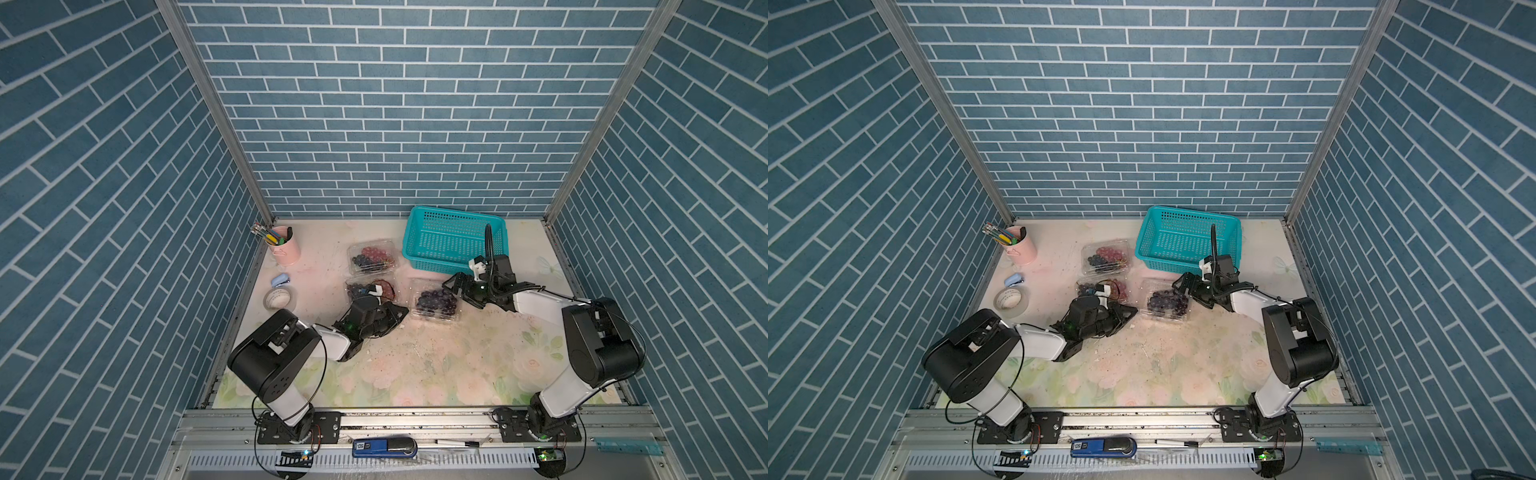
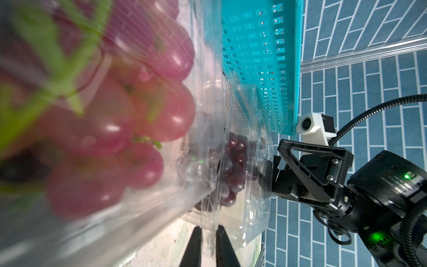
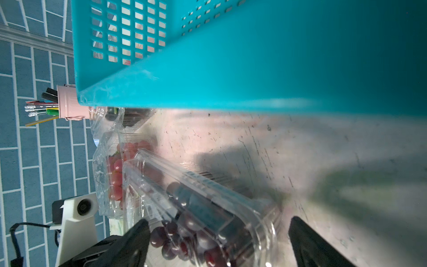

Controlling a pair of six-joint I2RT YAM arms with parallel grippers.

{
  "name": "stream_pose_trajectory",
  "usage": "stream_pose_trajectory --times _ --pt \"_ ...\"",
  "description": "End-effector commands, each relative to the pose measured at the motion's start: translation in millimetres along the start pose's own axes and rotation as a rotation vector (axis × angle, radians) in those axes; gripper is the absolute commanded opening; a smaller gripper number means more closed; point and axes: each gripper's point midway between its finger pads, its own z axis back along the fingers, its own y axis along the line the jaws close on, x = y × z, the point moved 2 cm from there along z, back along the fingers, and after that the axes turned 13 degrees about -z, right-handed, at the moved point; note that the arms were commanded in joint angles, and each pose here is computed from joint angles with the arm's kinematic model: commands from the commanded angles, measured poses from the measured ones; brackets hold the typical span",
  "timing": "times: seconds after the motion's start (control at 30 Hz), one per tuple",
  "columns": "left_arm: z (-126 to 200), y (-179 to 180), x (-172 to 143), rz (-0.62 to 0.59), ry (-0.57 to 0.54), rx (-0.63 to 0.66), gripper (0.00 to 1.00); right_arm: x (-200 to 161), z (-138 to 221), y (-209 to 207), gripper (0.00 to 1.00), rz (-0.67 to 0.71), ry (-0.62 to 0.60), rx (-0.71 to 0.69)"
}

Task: Pack grapes into containers
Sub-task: Close the packing box at the center of the board.

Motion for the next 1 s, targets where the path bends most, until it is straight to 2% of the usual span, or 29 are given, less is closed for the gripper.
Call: stream_pose_trajectory --times 0.0,0.43,0.67,0.97 --pt "0.3 9.9 -6.6 0.002 0.006 0.03 0.13 -4.5 0.2 -4.0 0.95 -0.015 -0.002 -0.013" --pt "-1.1 9.3 -6.8 -0.002 0.006 0.028 0.11 -5.8 0.1 -3.7 0.95 -0.015 0.0 -0.012" --pt "-3.1 8.2 -7.3 -0.004 0.009 0.028 0.16 -8.6 -1.7 -3.7 0.95 -0.022 0.006 -0.009" --pt "-5.6 10.1 -11.0 -0.003 0.018 0.033 0.16 -14.4 -6.7 -4.9 0.95 -0.028 0.018 -0.008"
